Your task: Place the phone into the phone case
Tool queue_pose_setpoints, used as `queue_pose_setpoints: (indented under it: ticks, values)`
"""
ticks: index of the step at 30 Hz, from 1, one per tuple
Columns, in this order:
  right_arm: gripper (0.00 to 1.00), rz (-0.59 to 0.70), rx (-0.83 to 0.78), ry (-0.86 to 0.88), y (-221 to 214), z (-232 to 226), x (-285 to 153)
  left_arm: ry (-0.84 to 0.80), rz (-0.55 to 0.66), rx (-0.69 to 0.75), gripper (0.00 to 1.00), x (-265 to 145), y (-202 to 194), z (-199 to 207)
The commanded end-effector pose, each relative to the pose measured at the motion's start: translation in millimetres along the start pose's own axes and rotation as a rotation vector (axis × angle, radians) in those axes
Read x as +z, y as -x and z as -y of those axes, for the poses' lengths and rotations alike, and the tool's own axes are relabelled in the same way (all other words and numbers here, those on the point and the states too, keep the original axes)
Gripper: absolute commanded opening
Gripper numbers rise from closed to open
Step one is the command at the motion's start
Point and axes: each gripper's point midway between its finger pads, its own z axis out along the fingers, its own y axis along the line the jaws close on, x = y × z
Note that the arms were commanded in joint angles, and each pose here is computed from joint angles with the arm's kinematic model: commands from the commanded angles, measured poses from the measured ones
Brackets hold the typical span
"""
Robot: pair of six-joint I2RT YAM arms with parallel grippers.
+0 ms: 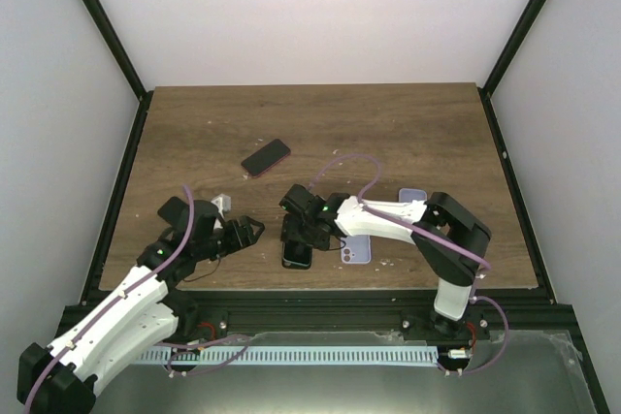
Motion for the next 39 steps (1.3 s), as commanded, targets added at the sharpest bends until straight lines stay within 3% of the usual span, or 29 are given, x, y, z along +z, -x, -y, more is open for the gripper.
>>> queue_pose_setpoints:
  ticks: [1,10,19,30,34,39]
  values:
    - [0.76,0.017,-0.015,-0.045,2.3,5.5,11.5,-0.016,0.009,-0.001,0.8,1.4,1.9,2.1]
    - [0.88,0.04,-0.038,-0.046,5.2,6.5,9.6,-0.014,0.002,-0.006,0.79,3.5,0.1,0.3]
    - [0.89,0.085,-0.113,0.019,11.4,-4.0,-19.9,0.003,-0.008,0.001,0.79,7.7,-0.9,-3.4]
    - [0.68,0.019,-0.199,0.096,-15.0,16.2,-24.3,-0.073,-0.143,0.006,0.69,28.2,-19.0,8.2]
    - [0.55,-0.006,-0.192,0.127,-20.2,23.9,-19.9,-0.087,-0.204,-0.02,0.59,38.6,-28.4,7.7]
    - [0.51,-0.042,-0.219,0.154,-28.4,23.1,-15.7,-0.091,-0.26,-0.045,0.54,47.3,-36.2,7.3]
